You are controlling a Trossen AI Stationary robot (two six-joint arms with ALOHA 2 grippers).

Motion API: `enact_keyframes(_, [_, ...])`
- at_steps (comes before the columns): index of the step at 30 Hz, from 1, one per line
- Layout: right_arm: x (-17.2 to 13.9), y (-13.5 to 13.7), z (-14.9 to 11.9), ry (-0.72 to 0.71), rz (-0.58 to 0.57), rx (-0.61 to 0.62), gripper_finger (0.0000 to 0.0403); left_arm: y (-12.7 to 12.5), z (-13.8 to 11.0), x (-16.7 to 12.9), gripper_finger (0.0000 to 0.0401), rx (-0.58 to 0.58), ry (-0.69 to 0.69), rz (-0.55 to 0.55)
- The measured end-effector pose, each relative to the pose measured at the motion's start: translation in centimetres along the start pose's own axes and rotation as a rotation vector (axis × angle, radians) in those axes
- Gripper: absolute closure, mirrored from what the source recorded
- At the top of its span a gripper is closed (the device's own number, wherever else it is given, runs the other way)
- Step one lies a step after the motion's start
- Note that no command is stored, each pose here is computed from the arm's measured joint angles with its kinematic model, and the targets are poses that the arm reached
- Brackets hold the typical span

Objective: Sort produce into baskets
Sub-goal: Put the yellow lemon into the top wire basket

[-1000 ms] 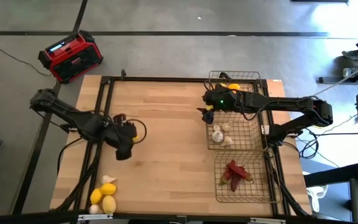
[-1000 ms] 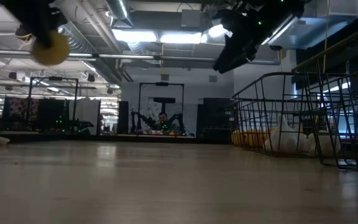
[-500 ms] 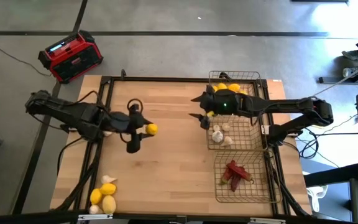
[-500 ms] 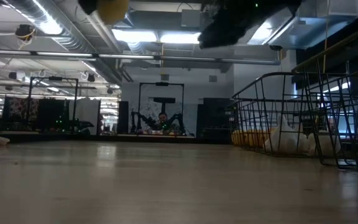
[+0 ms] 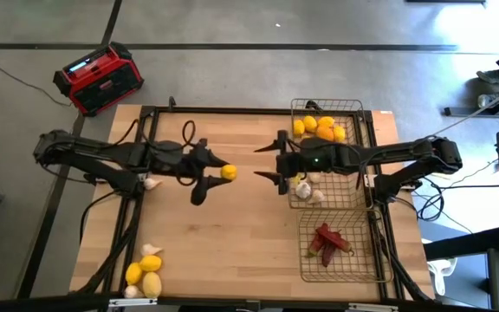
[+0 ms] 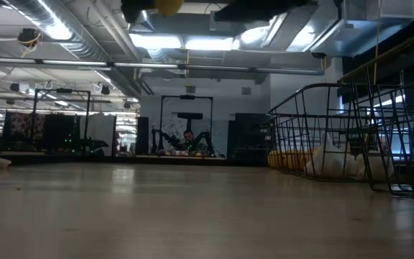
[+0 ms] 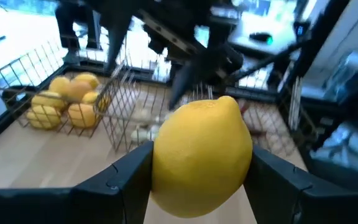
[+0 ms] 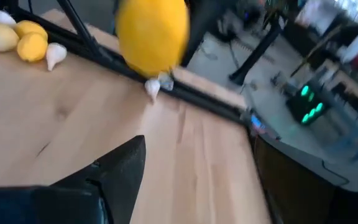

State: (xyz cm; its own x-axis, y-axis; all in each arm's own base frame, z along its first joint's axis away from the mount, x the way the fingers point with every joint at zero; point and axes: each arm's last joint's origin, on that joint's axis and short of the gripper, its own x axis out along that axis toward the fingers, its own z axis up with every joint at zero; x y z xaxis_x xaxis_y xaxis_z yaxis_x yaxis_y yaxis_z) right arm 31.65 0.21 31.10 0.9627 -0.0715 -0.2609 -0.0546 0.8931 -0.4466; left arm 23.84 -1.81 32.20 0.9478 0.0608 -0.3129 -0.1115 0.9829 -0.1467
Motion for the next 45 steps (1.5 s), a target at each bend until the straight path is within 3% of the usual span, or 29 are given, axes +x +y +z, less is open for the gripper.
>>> enact_keyframes(8, [-0.2,1.2,1.8,-0.129,-0.012,-0.199,0.0105,1.6,0.4,0.5,0.0191,-0.124,-0.094,0.003])
enact_keyframes(14, [0.1,1.4,2.5,-0.199,-0.056,-0.325,0.0105,1.4,1.1,0.4,0.0191,-0.168,-0.147,-0.081])
enact_keyframes(29, [0.2,1.5,2.4,-0.213,-0.03,-0.337,0.0101,1.3,1.1,0.9,0.0191,-0.191,-0.151,-0.113])
enact_keyframes(38, [0.2,1.3,2.4,-0.178,-0.087,-0.373,0.0009,1.2,0.8,3.0,0.0191,-0.222,-0.169,-0.159])
enact_keyframes(45, [0.5,1.5,2.1,-0.169,-0.079,-0.43,0.0014,2.1,1.0,4.2,0.0191,-0.297,-0.211,-0.147])
